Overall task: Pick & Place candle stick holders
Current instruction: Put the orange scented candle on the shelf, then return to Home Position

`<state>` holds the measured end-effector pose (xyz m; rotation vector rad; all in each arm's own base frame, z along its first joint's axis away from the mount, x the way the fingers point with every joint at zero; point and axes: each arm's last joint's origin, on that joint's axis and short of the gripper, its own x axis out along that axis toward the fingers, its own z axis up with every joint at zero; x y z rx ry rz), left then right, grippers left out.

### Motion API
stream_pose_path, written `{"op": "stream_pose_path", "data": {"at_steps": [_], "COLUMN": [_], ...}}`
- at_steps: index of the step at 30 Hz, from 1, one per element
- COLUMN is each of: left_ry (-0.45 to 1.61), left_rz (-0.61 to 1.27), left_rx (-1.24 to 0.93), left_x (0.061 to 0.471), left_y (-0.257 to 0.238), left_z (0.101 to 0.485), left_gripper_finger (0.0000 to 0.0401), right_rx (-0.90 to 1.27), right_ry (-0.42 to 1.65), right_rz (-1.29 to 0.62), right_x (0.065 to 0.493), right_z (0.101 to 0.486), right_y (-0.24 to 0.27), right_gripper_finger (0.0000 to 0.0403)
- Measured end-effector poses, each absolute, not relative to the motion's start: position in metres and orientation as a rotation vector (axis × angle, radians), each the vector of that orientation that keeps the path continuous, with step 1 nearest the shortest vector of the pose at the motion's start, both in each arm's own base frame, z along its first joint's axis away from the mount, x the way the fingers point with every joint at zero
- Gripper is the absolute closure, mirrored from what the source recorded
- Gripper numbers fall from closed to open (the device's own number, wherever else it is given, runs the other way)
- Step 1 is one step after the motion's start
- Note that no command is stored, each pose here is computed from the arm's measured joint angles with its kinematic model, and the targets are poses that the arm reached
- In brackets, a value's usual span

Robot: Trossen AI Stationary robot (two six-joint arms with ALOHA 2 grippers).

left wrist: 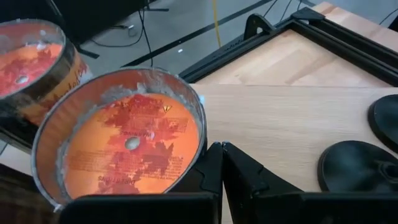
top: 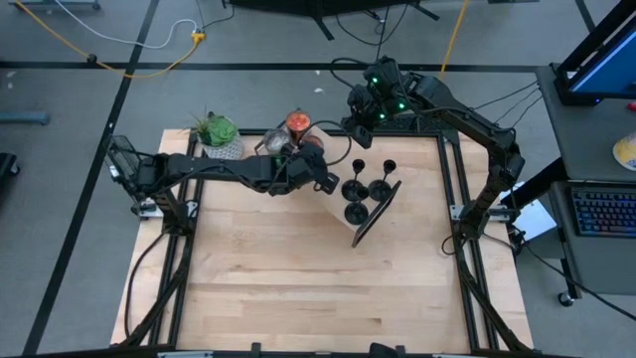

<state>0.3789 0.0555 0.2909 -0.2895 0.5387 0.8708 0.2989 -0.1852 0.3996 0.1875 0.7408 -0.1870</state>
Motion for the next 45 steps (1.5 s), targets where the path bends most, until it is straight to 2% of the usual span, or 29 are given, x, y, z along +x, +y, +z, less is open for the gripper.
{"op": "stream_pose_path", "data": {"at_steps": [9,13,16,21,25,29,36,45], "left_ry": [0.535,0.457,0.374,0.296,0.327,0.373,0.409,0.263], "left_rz": [0.895,0.848,0.812,0.858,0.882,0.885,0.803,0.682], "left_rx": [-0.317,-0.34,-0.332,-0.26,-0.247,-0.246,-0.255,-0.333], "left_x": [0.377,0.374,0.359,0.316,0.283,0.258,0.228,0.182], "left_y": [0.057,0.048,0.035,0.02,0.016,0.015,0.01,0.01], "left_z": [0.29,0.308,0.336,0.379,0.394,0.401,0.39,0.358], "left_gripper_finger": [0.0393,0.0396,0.0389,0.0398,0.0389,0.0397,0.0396,0.0397], "right_rx": [0.187,0.188,0.183,0.158,0.117,0.07,-0.011,-0.092], "right_ry": [0.741,0.741,0.743,0.762,0.749,0.701,0.581,0.426], "right_rz": [-0.187,-0.187,-0.185,-0.175,-0.177,-0.193,-0.224,-0.256], "right_x": [0.299,0.299,0.299,0.295,0.284,0.267,0.23,0.176], "right_z": [0.4,0.4,0.4,0.4,0.408,0.425,0.442,0.429], "right_y": [-0.185,-0.185,-0.185,-0.186,-0.184,-0.18,-0.159,-0.12], "right_gripper_finger": [0.0348,0.0348,0.0348,0.035,0.0358,0.0371,0.0394,0.0402]}}
